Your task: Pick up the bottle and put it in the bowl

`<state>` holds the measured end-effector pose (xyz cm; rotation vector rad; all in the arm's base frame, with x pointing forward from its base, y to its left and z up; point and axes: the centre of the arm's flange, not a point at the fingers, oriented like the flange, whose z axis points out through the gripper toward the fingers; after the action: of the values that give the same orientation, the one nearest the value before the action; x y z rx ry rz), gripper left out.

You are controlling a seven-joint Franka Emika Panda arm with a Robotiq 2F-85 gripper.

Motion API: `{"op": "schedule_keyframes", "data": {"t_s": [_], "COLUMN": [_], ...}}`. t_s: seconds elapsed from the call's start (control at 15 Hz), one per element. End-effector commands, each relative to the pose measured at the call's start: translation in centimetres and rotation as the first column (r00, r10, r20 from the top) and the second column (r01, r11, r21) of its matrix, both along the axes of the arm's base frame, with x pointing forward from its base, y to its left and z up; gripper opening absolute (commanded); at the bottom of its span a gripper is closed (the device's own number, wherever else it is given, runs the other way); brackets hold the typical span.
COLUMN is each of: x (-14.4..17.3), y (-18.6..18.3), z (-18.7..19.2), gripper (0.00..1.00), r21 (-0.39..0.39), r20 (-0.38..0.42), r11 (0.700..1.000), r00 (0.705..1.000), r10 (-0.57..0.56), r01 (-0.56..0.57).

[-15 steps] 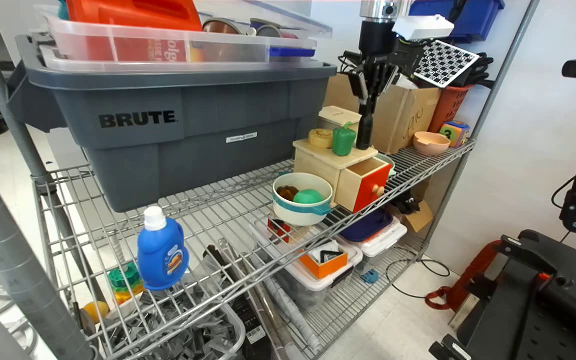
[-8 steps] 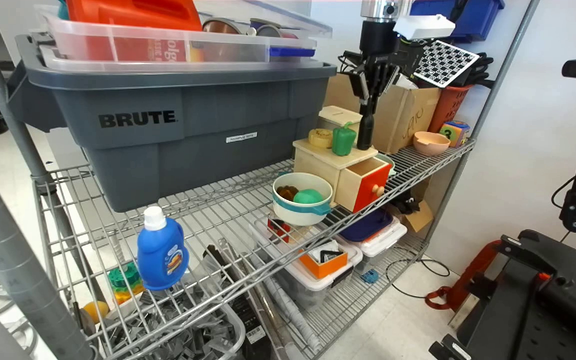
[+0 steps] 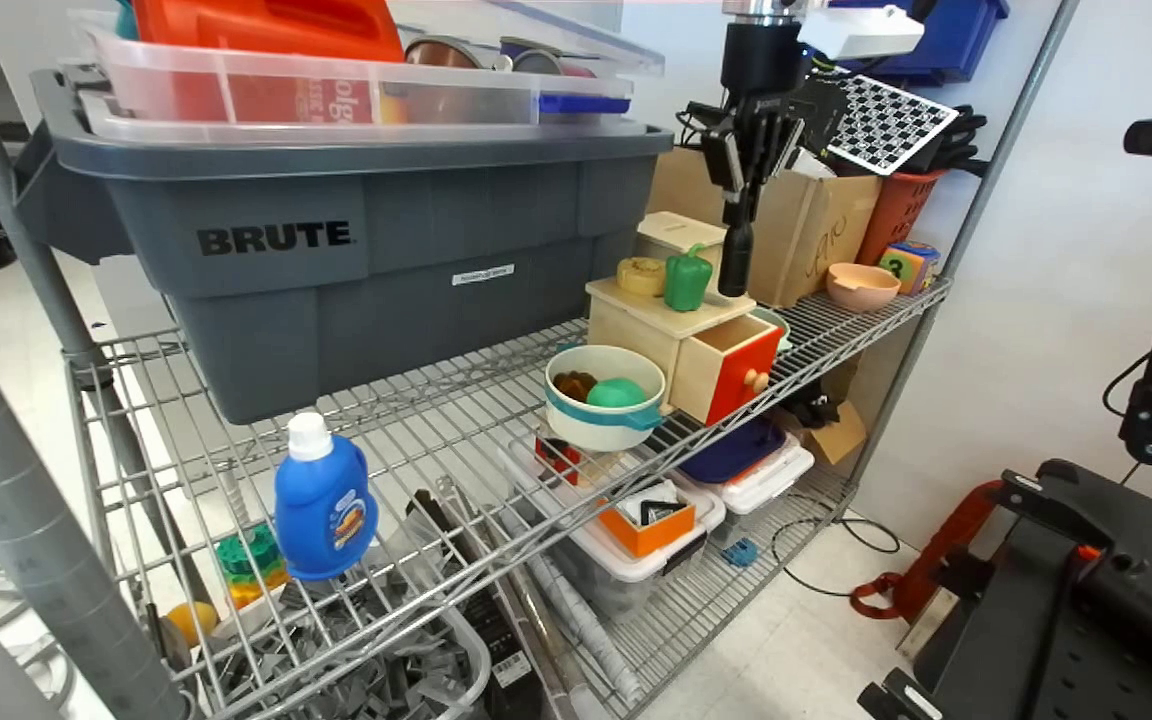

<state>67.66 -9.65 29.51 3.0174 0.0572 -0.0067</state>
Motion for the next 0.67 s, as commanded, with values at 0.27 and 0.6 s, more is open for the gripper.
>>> {"op": "schedule_keyframes", "data": {"t_s": [0.27, 0.6], "x": [-2.8, -3.7], "y": [2.9, 4.2], "z": [1.6, 2.0], "gripper": [0.05, 0.05], "r21": [-0.039, -0.06], "r20": [-0.005, -0.008], "r11": [0.999, 0.997], "r00": [0.999, 0.999], "r10": [0.035, 0.041], "r01": [-0.035, -0.042]}}
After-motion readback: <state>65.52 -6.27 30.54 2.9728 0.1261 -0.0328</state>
